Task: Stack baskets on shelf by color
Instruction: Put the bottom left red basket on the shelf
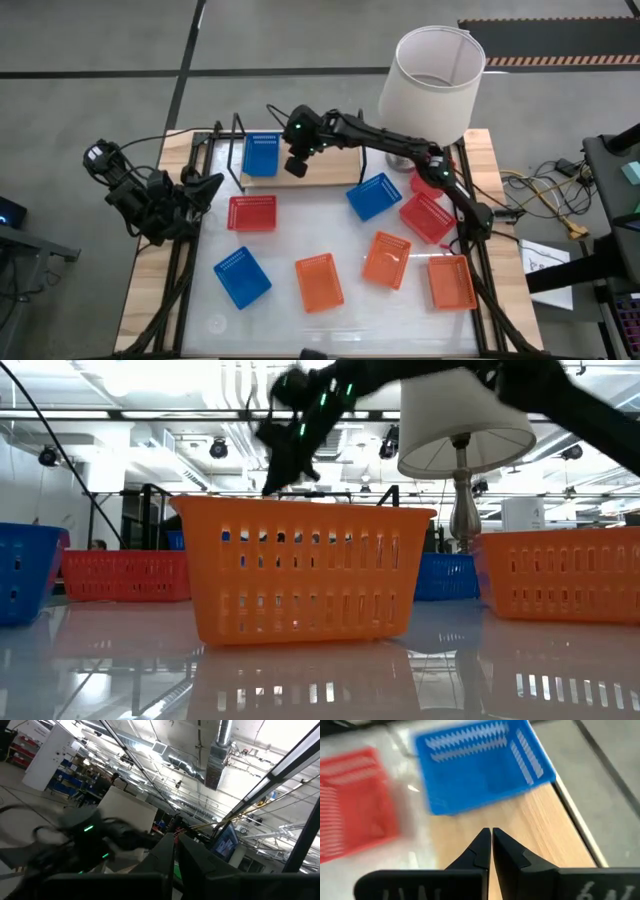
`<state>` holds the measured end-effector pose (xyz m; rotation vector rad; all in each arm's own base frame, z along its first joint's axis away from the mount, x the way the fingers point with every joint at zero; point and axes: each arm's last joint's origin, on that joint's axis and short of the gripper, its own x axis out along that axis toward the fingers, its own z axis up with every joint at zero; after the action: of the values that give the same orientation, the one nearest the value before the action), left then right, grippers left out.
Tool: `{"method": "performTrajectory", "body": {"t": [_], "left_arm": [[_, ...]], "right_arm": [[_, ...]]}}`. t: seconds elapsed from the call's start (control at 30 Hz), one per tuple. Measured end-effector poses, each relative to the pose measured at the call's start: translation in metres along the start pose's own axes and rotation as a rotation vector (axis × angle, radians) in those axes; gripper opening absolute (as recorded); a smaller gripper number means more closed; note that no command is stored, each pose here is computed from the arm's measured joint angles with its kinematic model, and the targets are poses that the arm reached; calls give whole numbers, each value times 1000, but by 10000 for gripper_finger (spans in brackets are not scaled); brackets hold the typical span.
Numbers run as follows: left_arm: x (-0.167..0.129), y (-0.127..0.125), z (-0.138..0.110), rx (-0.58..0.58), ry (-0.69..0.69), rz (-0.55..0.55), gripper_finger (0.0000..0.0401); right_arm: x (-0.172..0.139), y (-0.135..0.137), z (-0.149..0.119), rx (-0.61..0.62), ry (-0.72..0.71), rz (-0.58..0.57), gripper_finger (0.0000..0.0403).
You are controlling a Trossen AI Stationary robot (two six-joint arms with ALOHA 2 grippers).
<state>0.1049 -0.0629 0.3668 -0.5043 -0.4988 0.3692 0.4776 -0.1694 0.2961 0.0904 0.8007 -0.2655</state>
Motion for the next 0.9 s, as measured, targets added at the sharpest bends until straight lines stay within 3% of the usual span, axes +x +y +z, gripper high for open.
{"method": "performTrajectory", "body": {"t": [0.17, 0.43, 0.67, 0.83, 0.9], "left_arm": [[1, -3, -8, 29, 24, 43, 6], [1, -3, -23, 70, 71, 169, 6], [5, -16, -60, 10, 112, 381, 6], [9, -23, -86, -8, 105, 408, 6], [11, -25, -95, -27, 108, 365, 6]], "right_arm": [[-66, 33, 12, -100, -20, 43, 9], [-153, 89, 7, -180, -71, 133, 9], [-198, 127, -19, -147, -48, 223, 9], [-214, 148, -49, -139, -13, 163, 9], [-217, 153, -60, -147, -16, 137, 9]]}}
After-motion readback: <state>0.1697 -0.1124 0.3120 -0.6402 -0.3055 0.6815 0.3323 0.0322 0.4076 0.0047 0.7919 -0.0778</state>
